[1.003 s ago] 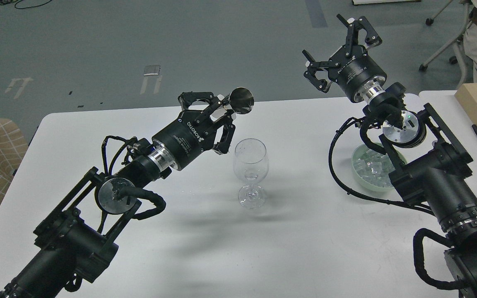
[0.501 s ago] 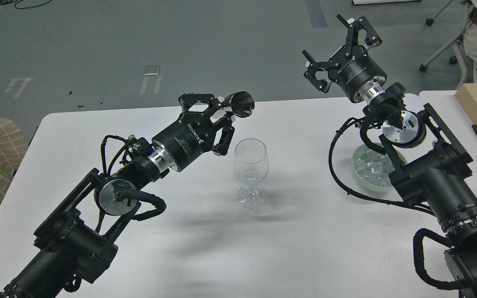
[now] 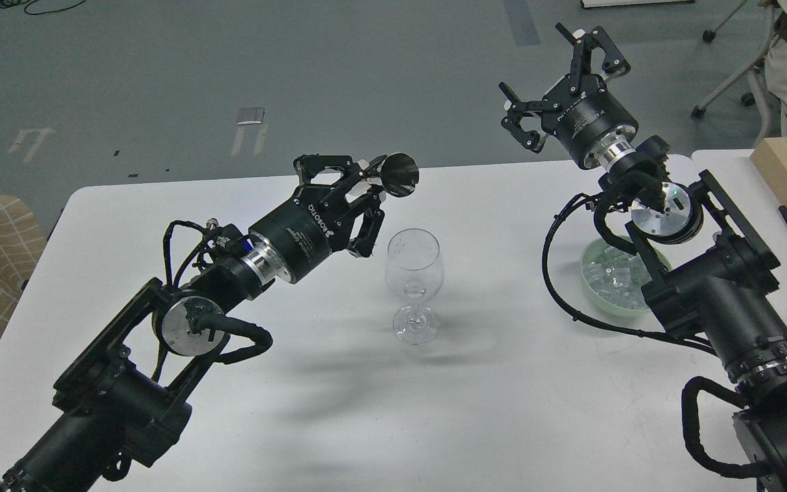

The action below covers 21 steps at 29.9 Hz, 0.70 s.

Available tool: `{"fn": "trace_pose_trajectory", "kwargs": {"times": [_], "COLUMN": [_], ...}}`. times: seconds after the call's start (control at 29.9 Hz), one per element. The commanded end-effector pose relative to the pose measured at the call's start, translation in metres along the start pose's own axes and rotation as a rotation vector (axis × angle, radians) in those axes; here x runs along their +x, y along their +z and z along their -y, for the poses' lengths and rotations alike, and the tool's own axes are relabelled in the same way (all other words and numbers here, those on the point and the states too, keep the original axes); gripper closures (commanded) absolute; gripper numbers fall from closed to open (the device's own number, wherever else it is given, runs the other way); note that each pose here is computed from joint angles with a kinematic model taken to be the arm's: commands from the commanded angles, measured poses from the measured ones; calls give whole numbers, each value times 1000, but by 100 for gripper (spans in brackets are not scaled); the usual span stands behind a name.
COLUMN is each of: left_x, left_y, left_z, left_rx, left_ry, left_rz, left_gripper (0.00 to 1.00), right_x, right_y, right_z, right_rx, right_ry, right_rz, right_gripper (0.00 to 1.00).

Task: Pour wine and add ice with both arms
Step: 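Rotate the jigger further over the wine glass with the left gripper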

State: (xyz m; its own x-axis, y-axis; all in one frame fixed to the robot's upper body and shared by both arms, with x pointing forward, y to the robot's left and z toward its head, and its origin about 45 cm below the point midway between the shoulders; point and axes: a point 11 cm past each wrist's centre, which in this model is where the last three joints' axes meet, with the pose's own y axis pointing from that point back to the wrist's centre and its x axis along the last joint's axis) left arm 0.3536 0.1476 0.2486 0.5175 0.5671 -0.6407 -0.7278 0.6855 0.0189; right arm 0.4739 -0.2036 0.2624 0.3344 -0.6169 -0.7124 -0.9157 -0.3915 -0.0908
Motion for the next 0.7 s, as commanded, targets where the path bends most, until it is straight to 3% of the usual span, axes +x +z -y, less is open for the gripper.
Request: {"fn": "trace_pose_trajectory", "kwargs": {"times": [0.0, 0.67], "left_x": [0, -2], "left_y": [0, 2], "left_z": [0, 1], "left_rx": [1, 2], "left_ry": [2, 1], "left_rz": [11, 56], "left_gripper": [100, 100], "right_x": [0, -1], "right_y": [0, 0], "right_z": [0, 0], "right_rx": [0, 1], "right_ry": [0, -1], "right_rz": [0, -1], "right_gripper": [0, 0]}}
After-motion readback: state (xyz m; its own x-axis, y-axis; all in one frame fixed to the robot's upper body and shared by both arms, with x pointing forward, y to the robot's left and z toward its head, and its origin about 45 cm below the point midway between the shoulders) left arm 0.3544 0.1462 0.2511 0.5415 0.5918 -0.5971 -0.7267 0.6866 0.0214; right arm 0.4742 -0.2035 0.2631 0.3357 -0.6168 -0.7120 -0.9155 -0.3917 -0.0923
